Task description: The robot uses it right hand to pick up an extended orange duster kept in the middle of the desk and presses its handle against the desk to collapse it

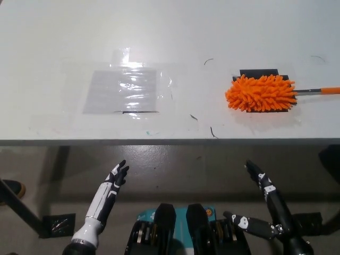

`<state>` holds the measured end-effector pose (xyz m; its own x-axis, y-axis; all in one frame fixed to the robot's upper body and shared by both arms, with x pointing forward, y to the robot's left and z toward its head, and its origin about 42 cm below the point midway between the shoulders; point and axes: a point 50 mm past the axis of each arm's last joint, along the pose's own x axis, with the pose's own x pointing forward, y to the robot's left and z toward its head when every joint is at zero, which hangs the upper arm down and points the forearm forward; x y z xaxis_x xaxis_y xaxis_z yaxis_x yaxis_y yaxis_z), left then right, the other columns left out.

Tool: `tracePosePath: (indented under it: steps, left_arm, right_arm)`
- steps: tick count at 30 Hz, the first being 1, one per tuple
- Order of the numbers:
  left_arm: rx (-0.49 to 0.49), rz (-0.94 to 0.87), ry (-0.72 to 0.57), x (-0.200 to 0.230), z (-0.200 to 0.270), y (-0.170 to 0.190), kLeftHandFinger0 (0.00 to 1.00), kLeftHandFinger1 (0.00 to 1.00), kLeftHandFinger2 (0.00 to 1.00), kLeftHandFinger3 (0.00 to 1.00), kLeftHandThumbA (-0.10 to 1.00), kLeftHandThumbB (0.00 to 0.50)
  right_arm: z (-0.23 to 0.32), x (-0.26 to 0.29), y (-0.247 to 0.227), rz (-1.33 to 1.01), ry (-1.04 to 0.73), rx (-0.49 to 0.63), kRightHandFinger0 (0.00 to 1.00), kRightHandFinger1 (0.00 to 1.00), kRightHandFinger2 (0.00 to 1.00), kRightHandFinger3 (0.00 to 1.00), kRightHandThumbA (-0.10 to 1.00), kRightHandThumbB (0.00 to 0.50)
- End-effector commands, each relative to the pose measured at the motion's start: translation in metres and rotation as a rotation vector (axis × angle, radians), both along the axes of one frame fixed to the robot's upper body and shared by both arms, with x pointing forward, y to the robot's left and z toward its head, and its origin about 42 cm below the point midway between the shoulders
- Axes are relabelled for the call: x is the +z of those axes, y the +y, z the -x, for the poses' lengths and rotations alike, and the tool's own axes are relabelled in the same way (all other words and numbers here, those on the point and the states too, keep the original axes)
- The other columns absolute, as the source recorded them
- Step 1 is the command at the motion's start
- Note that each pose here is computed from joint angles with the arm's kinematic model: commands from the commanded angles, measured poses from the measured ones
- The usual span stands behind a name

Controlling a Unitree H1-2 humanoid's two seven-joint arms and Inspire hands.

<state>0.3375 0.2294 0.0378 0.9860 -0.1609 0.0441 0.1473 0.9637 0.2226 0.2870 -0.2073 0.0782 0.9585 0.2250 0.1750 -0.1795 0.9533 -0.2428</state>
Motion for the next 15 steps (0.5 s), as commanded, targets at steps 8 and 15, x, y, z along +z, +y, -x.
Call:
tracePosePath:
  steps: [8, 15]
  left_arm:
    - [-0.022, -0.03, -0.101, 0.017, -0.008, 0.002, 1.0, 1.0, 1.0, 1.0, 1.0, 0.5]
    - [-0.018, -0.025, -0.107, 0.019, -0.009, 0.002, 1.0, 1.0, 1.0, 1.0, 1.0, 0.5]
  right_arm:
    - [0.014, 0.055, -0.003, 0.104, -0.319, 0.03, 1.0, 1.0, 1.0, 1.0, 0.96, 0.156]
    - [0.018, 0.132, -0.02, 0.288, -0.493, 0.014, 1.0, 1.0, 1.0, 1.0, 1.0, 0.26]
